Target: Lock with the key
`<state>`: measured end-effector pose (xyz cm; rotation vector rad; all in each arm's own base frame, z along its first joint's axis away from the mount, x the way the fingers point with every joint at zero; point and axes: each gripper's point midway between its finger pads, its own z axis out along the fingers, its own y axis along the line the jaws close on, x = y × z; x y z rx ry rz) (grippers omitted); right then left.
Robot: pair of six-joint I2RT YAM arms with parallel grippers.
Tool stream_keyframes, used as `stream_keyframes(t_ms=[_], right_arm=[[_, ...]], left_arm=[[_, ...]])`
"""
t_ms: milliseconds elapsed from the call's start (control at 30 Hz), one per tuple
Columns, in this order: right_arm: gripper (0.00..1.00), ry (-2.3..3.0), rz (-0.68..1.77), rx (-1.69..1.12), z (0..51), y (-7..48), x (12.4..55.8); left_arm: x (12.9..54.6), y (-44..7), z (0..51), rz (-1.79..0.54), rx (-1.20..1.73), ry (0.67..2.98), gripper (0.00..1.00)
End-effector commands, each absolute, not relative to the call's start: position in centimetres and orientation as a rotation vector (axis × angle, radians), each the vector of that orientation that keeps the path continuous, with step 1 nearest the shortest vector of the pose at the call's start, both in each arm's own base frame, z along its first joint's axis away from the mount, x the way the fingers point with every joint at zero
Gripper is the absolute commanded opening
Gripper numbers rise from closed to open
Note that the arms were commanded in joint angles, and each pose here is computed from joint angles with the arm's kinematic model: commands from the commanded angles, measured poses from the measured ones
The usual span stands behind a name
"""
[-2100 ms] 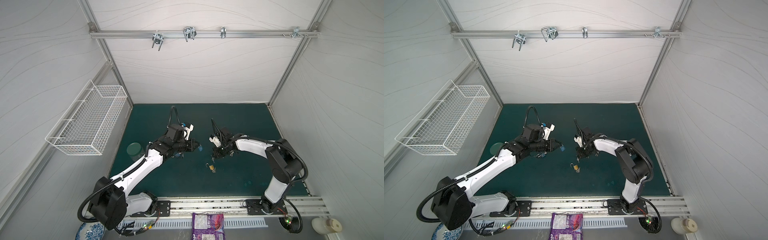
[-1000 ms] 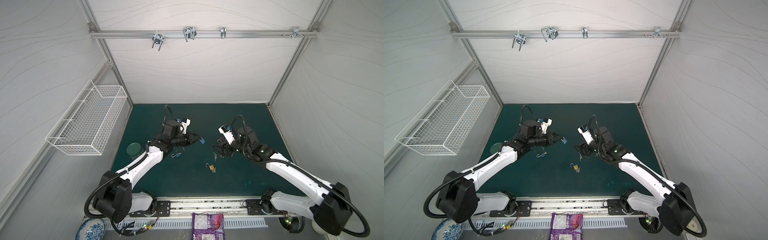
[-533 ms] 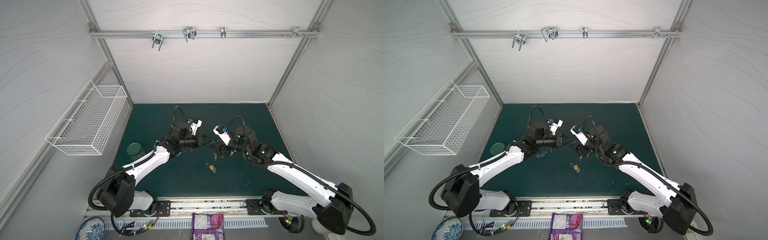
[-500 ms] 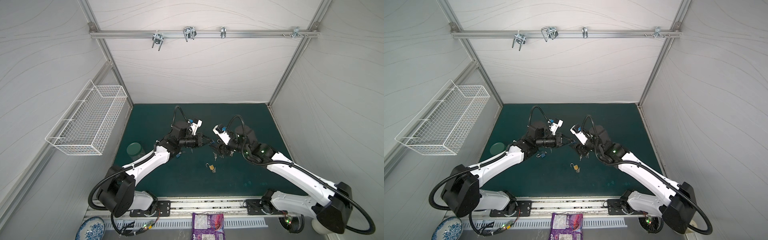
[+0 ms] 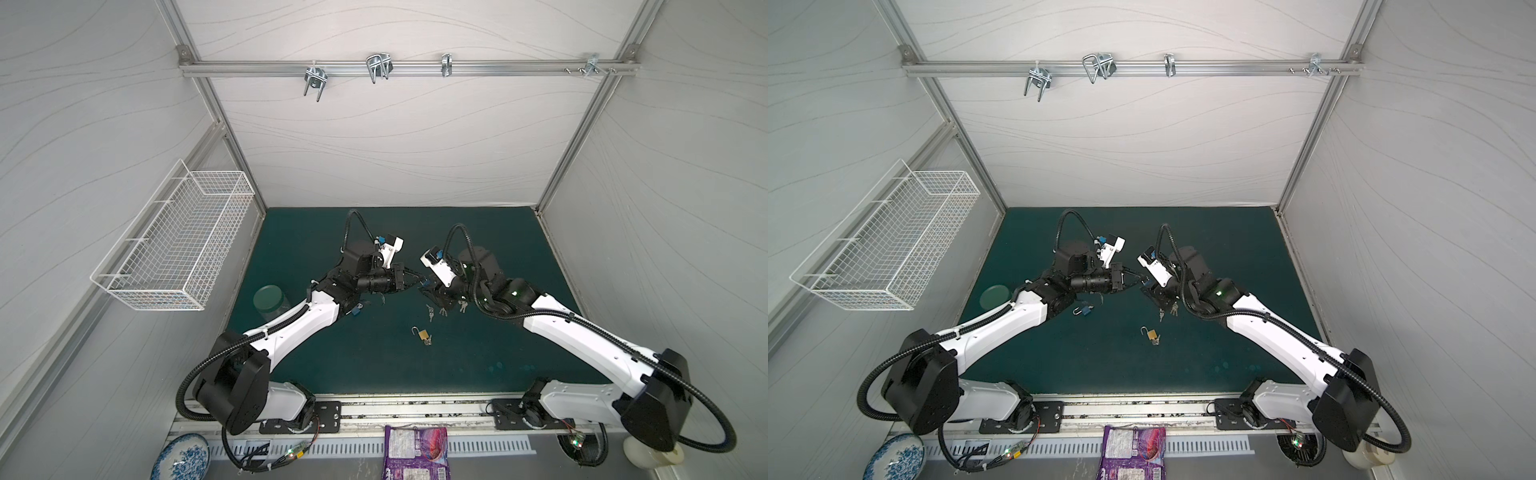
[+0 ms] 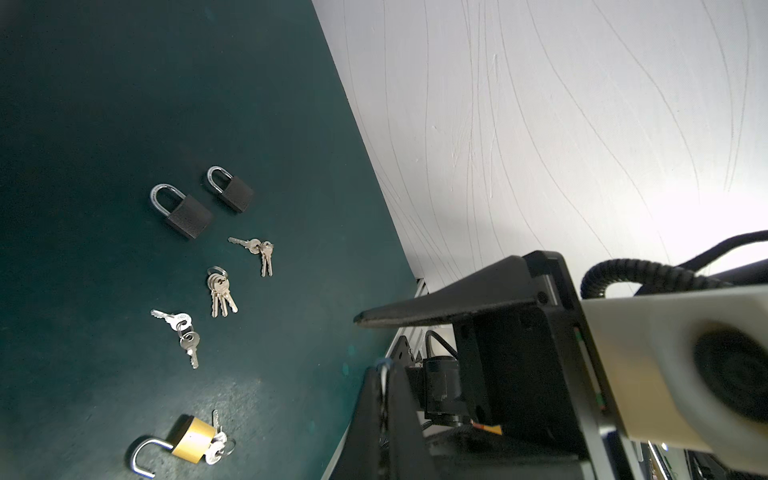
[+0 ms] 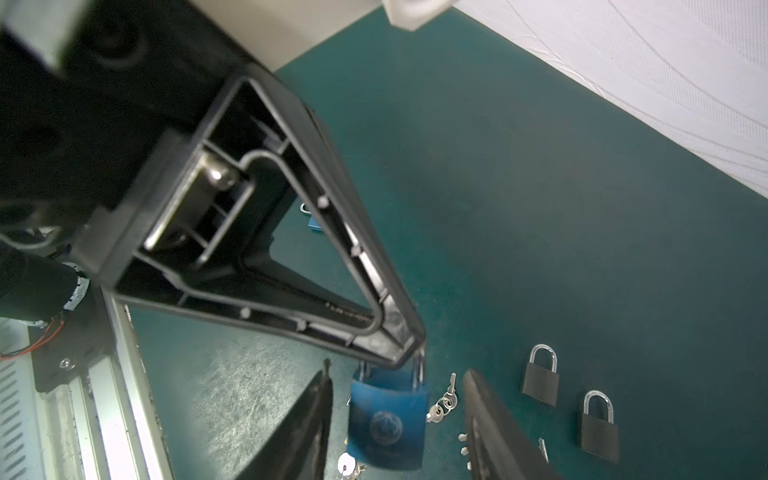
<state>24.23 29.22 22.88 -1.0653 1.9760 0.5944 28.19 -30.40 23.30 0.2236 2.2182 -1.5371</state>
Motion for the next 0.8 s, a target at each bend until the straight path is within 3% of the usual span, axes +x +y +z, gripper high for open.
stream_keyframes(t_ms=[0, 167, 500, 767], right_arm=[[0.46, 1.978, 0.626, -1.072, 23.7, 29.6, 23.9], [0.36, 1.982, 0.639, -1.068, 23.7, 29.7, 23.8], [0.4, 2.009, 0.638, -1.061, 23.4, 29.6, 23.8], [0.21, 1.973, 0.652, -1.043, 24.7, 29.4, 23.6]], left_arm=[[28.4, -30.8, 27.0, -1.564, 0.306, 2.089, 0.0], [28.3, -30.8, 27.1, -1.565, 0.307, 2.085, 0.0], [28.1, -30.7, 27.7, -1.567, 0.31, 2.071, 0.0], [28.1, -30.5, 27.8, -1.553, 0.311, 2.066, 0.0]])
